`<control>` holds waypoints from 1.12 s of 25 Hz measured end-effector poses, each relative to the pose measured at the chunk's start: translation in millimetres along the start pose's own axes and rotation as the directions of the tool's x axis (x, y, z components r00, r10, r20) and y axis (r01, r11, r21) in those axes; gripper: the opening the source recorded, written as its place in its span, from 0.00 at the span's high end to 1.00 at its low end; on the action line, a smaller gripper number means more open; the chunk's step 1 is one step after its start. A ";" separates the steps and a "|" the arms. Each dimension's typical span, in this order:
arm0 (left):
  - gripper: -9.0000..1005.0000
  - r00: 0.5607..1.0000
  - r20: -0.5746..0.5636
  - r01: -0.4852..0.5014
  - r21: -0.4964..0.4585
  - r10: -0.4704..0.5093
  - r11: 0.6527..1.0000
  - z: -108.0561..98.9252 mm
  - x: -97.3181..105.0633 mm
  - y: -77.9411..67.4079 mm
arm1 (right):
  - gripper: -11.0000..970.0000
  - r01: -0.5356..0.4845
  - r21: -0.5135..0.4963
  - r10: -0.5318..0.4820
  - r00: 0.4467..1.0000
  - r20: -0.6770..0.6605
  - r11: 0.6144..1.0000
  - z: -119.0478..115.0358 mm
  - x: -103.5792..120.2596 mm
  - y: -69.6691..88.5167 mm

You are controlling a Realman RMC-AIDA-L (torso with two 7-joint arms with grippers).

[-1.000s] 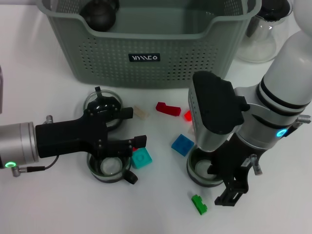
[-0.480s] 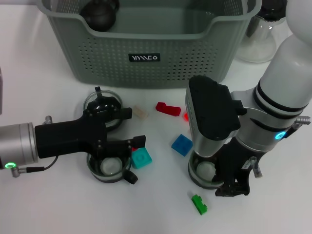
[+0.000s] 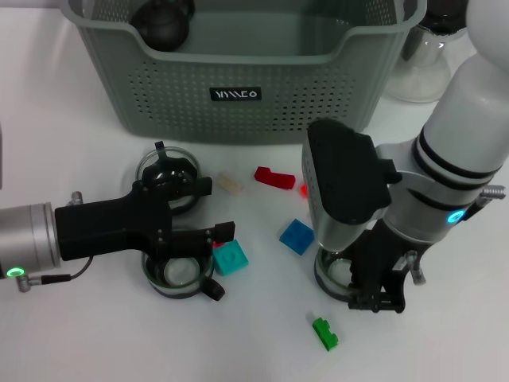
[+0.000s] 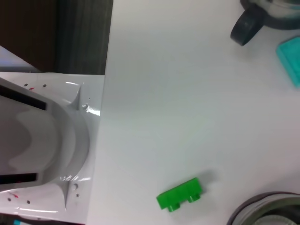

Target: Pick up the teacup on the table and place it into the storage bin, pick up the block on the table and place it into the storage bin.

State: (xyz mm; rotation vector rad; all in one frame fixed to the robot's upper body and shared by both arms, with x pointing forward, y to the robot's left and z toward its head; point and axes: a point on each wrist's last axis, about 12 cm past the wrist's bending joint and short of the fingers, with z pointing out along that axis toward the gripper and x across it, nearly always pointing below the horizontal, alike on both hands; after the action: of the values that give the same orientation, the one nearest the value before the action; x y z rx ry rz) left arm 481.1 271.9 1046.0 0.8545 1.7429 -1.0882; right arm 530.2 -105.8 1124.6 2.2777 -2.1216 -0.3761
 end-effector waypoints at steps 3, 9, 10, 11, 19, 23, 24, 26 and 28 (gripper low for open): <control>0.13 1.000 0.000 0.001 -0.001 -0.001 1.000 -0.3 0.3 -0.1 | 0.88 -0.004 0.001 0.004 1.000 0.019 1.000 -9.2 0.3 -0.5; 0.13 1.000 0.000 0.002 -0.001 -0.002 1.000 -0.3 0.2 -0.1 | 0.93 -0.023 -0.019 0.024 0.997 0.080 1.000 -35.2 5.7 -5.1; 0.13 1.000 0.000 0.002 -0.001 -0.002 1.000 -0.2 0.2 -0.1 | 0.93 -0.027 -0.016 0.029 0.996 0.090 0.999 -38.8 7.1 -6.5; 0.13 1.000 0.000 0.001 0.000 -0.001 1.000 -0.2 0.1 -0.1 | 0.93 -0.032 -0.014 0.033 0.995 0.099 0.999 -42.1 8.8 -8.0; 0.13 1.000 0.000 -0.001 0.000 0.001 1.000 -0.8 -0.6 0.2 | 0.92 -0.050 0.042 0.040 0.979 0.199 0.998 -89.3 14.1 -16.3; 0.13 1.000 0.001 -0.001 -0.001 0.001 1.000 -1.7 -0.2 0.0 | 0.92 -0.024 0.080 -0.008 0.928 0.372 0.996 -132.3 9.8 -18.5; 0.13 1.000 0.001 0.000 -0.001 0.000 1.000 -1.7 -0.1 -0.1 | 0.92 -0.017 0.088 -0.022 0.904 0.427 0.996 -143.8 8.5 -20.1; 0.13 1.000 0.001 0.000 -0.002 0.000 1.000 -1.8 0.2 -0.1 | 0.92 -0.012 0.109 -0.049 0.842 0.538 0.994 -164.6 5.4 -24.6; 0.13 1.000 0.001 0.000 -0.002 0.000 1.000 -2.1 0.1 -0.2 | 0.91 -0.040 0.143 -0.059 0.778 0.625 0.989 -183.2 4.1 -31.5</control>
State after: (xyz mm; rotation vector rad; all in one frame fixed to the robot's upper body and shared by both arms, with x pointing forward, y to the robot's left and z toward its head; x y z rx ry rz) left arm 480.2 273.8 1046.4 0.8531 1.7426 -1.0867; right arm 594.1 -136.1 1296.6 2.4910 -2.4757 -1.1730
